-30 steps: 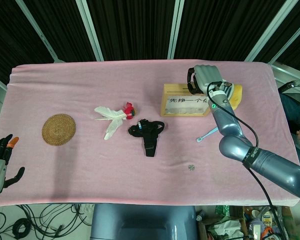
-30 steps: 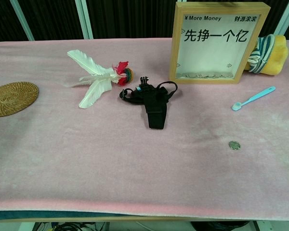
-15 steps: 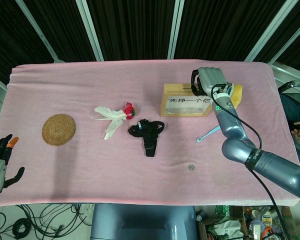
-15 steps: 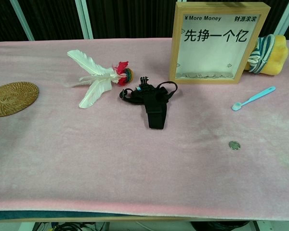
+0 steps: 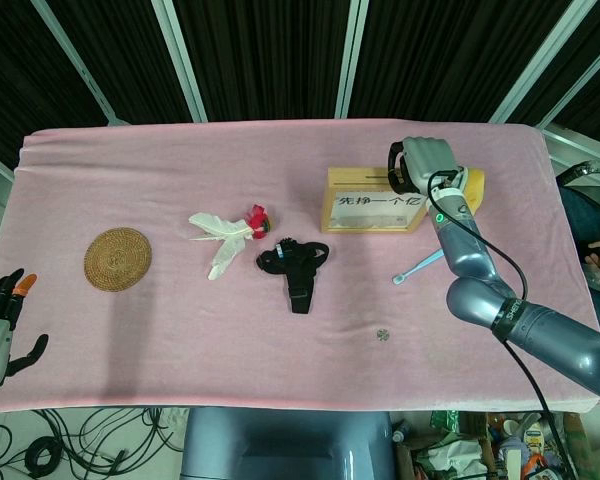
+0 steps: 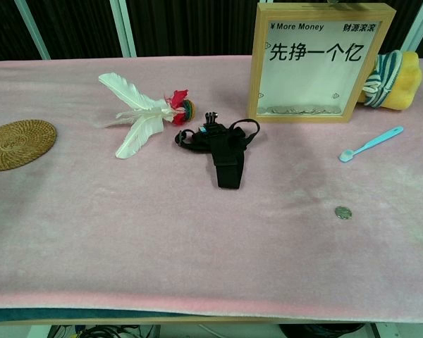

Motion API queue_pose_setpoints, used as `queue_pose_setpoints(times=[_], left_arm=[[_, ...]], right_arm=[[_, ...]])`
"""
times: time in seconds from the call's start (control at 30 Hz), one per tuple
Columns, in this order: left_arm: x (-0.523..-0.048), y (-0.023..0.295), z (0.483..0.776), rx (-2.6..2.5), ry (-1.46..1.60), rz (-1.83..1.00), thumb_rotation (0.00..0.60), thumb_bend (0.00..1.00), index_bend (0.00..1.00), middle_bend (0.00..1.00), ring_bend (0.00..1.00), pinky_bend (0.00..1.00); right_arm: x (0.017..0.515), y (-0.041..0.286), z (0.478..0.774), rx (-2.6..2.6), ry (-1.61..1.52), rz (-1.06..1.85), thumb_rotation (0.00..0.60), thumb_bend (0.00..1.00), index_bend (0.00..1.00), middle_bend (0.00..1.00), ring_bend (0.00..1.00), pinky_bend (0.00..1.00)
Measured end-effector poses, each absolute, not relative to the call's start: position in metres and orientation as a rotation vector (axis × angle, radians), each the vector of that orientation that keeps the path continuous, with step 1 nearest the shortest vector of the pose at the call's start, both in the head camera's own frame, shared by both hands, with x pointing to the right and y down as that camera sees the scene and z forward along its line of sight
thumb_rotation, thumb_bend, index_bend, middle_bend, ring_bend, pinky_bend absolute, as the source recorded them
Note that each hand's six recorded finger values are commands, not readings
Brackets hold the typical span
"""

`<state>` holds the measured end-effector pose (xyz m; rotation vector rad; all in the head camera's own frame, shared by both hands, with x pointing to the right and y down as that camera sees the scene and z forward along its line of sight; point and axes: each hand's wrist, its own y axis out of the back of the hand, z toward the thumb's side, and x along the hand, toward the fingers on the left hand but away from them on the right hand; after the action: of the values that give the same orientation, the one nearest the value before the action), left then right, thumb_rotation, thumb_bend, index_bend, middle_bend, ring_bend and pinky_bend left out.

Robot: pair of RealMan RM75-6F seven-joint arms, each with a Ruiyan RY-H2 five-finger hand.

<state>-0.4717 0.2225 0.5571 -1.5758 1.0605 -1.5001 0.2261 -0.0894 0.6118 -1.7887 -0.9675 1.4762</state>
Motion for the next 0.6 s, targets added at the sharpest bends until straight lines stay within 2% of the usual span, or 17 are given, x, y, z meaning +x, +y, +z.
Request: queue_pose_setpoints(times=[0.47, 0.53, 0.6], left_arm=[[-0.4725, 0.2224, 0.558, -1.576, 1.061, -1.504, 0.6, 0.33, 0.05, 0.0, 0.0, 0.02], [-0.4726, 0.2225, 0.5582, -1.576, 1.06, -1.505, 0.6, 0.33, 0.05, 0.0, 0.0, 0.02], [-0.4726, 0.2226, 0.5585, -1.577, 1.06, -1.506, 0.6, 0.33, 0.05, 0.0, 0.0, 0.02]], right_arm=[[0.2299, -0.0878, 0.6197, -1.789, -0.953, 1.495, 0.6, 0.42, 0.72, 0.77, 0.86, 0.93], [0.2303, -0.0868, 0.6198, -1.79, -0.945, 1.496, 0.6, 0.41, 0.68, 0.77, 0.86, 0.93], [0.2309, -0.0859, 0.62, -1.79, -0.939, 1.497, 0.6, 0.41, 0.61, 0.77, 0.86, 0.93]])
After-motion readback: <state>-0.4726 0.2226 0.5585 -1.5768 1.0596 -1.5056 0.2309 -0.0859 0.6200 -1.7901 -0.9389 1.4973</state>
